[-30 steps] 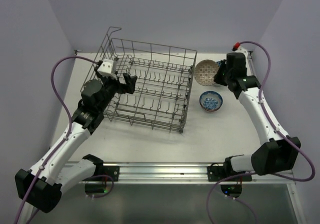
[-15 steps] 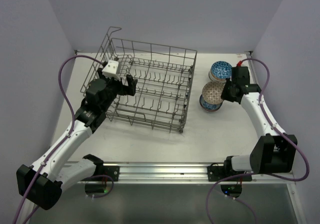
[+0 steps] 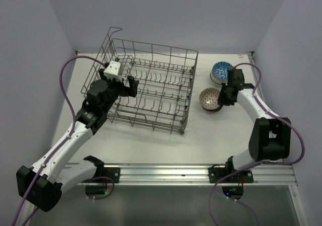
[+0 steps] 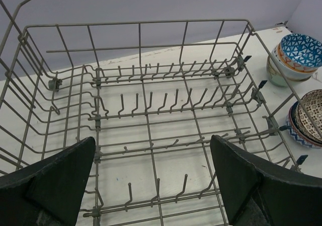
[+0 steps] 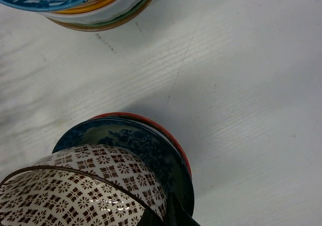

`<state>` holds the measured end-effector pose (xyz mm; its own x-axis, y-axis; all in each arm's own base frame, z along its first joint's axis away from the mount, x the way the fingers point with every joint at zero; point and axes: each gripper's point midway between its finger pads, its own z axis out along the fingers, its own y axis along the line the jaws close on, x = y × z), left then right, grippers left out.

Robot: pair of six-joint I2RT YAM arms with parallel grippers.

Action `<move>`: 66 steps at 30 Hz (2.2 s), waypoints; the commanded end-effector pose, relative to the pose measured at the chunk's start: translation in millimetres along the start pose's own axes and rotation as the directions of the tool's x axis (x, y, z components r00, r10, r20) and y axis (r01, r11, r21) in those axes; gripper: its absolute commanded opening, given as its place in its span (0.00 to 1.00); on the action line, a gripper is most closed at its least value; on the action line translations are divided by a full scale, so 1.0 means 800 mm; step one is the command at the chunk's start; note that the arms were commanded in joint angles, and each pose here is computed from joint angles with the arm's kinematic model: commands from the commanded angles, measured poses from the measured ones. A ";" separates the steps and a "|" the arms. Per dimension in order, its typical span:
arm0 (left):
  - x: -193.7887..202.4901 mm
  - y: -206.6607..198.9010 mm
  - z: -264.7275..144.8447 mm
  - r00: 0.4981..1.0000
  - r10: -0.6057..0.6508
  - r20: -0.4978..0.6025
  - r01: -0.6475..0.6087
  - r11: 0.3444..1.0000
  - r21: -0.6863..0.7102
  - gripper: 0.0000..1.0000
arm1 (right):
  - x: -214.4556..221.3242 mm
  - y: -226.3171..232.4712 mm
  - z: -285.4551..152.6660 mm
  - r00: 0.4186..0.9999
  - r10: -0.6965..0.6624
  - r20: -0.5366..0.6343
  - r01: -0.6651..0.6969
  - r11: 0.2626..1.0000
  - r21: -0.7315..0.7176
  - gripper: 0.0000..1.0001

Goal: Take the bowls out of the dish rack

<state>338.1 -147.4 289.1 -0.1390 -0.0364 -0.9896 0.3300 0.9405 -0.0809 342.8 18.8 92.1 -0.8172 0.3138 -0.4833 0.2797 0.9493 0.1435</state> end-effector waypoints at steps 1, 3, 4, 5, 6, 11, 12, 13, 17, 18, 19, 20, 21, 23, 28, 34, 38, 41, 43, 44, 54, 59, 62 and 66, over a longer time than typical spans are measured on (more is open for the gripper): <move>-0.005 0.000 0.000 1.000 0.013 0.020 -0.013 1.000 -0.006 1.00 | -0.024 0.012 0.001 0.998 -0.010 0.064 0.012 0.999 -0.040 0.09; -0.004 0.000 0.000 1.000 0.015 0.017 -0.015 1.000 -0.005 1.00 | -0.026 0.011 0.001 0.998 -0.013 0.066 0.015 0.999 -0.035 0.20; -0.004 0.000 0.001 1.000 0.017 0.016 -0.017 1.000 -0.006 1.00 | -0.026 0.011 0.001 0.998 -0.013 0.062 0.015 0.999 -0.032 0.27; -0.004 0.000 0.001 1.000 0.017 0.016 -0.017 1.000 -0.006 1.00 | -0.028 0.011 -0.001 0.998 -0.014 0.065 0.017 0.999 -0.033 0.31; -0.005 0.000 0.001 1.000 0.017 0.017 -0.017 1.000 -0.005 1.00 | -0.032 0.013 -0.004 0.997 -0.014 0.074 0.016 0.999 -0.035 0.40; -0.007 0.000 -0.001 1.000 0.018 0.019 -0.018 1.000 -0.008 1.00 | -0.044 0.011 -0.016 0.996 -0.027 0.089 0.029 0.999 -0.019 0.58; -0.007 0.001 -0.001 1.000 0.020 0.019 -0.019 1.000 -0.009 1.00 | -0.049 0.012 -0.020 0.995 -0.025 0.098 0.027 0.999 -0.020 0.58; -0.008 0.001 -0.002 1.000 0.019 0.021 -0.019 1.000 -0.012 1.00 | -0.047 0.011 -0.022 0.995 -0.031 0.093 0.033 0.999 -0.015 0.59; -0.009 0.002 -0.003 1.000 0.019 0.024 -0.019 1.000 -0.015 1.00 | -0.053 0.005 -0.031 0.993 -0.036 0.114 0.036 0.999 0.011 0.60; -0.009 0.002 -0.003 1.000 0.019 0.024 -0.019 1.000 -0.013 1.00 | -0.054 0.005 -0.033 0.992 -0.035 0.118 0.033 0.999 0.014 0.61; -0.010 0.002 -0.003 1.000 0.019 0.024 -0.019 1.000 -0.015 1.00 | -0.055 0.003 -0.035 0.992 -0.035 0.122 0.033 0.999 0.019 0.61; -0.009 0.002 -0.003 1.000 0.021 0.022 -0.020 1.000 -0.014 1.00 | -0.055 0.003 -0.037 0.991 -0.036 0.125 0.034 0.999 0.021 0.60; -0.009 0.002 -0.003 1.000 0.021 0.022 -0.020 1.000 -0.013 1.00 | -0.055 0.000 -0.038 0.991 -0.037 0.130 0.034 0.999 0.031 0.57; -0.010 0.002 -0.003 1.000 0.021 0.024 -0.020 1.000 -0.013 1.00 | -0.053 -0.003 -0.039 0.991 -0.039 0.129 0.034 0.998 0.043 0.47; -0.011 0.002 -0.004 0.999 0.020 0.026 -0.020 1.000 -0.015 1.00 | -0.043 -0.010 -0.036 0.992 -0.041 0.116 0.034 0.998 0.062 0.32; -0.019 -0.013 -0.008 0.998 0.028 0.050 -0.031 0.998 0.056 1.00 | -0.061 -0.011 -0.067 0.984 -0.039 0.176 0.026 0.997 0.072 0.58; -0.024 -0.004 -0.013 0.997 0.029 0.066 -0.031 0.999 0.018 1.00 | -0.087 -0.005 -0.102 0.963 -0.039 0.267 0.026 0.998 0.051 0.78; -0.023 0.005 -0.014 0.997 0.030 0.067 -0.028 0.999 -0.023 1.00 | -0.112 0.014 -0.139 0.924 -0.033 0.380 0.050 0.998 -0.035 0.99; -0.023 0.008 -0.014 0.997 0.031 0.068 -0.029 0.999 -0.037 1.00 | -0.129 0.029 -0.167 0.902 -0.014 0.432 0.058 0.994 -0.089 0.99; -0.022 0.009 -0.014 0.997 0.033 0.066 -0.030 0.999 -0.040 1.00 | -0.136 0.037 -0.184 0.886 -0.004 0.464 0.069 0.990 -0.124 0.99; -0.043 0.017 -0.034 0.989 0.060 0.135 -0.051 0.997 -0.066 1.00 | -0.094 0.149 -0.240 0.768 -0.089 0.634 0.378 0.862 -0.337 0.99; -0.044 0.035 -0.040 0.986 0.065 0.154 -0.043 0.988 -0.146 1.00 | -0.063 0.164 -0.219 0.769 -0.155 0.620 0.415 0.859 -0.300 0.99; -0.036 0.051 -0.036 0.990 0.068 0.122 -0.040 0.976 -0.216 1.00 | -0.068 0.151 -0.214 0.788 -0.098 0.607 0.327 0.903 -0.278 0.99; -0.031 0.054 -0.033 0.992 0.065 0.109 -0.038 0.971 -0.234 1.00 | -0.080 0.140 -0.221 0.796 -0.067 0.602 0.260 0.936 -0.239 0.99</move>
<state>327.5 -105.5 305.3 -0.0497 -0.0147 -0.9987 0.1623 0.9865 -0.0226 328.8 122.6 266.6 -0.4302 0.1165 -0.8952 -0.1670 0.9643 0.2058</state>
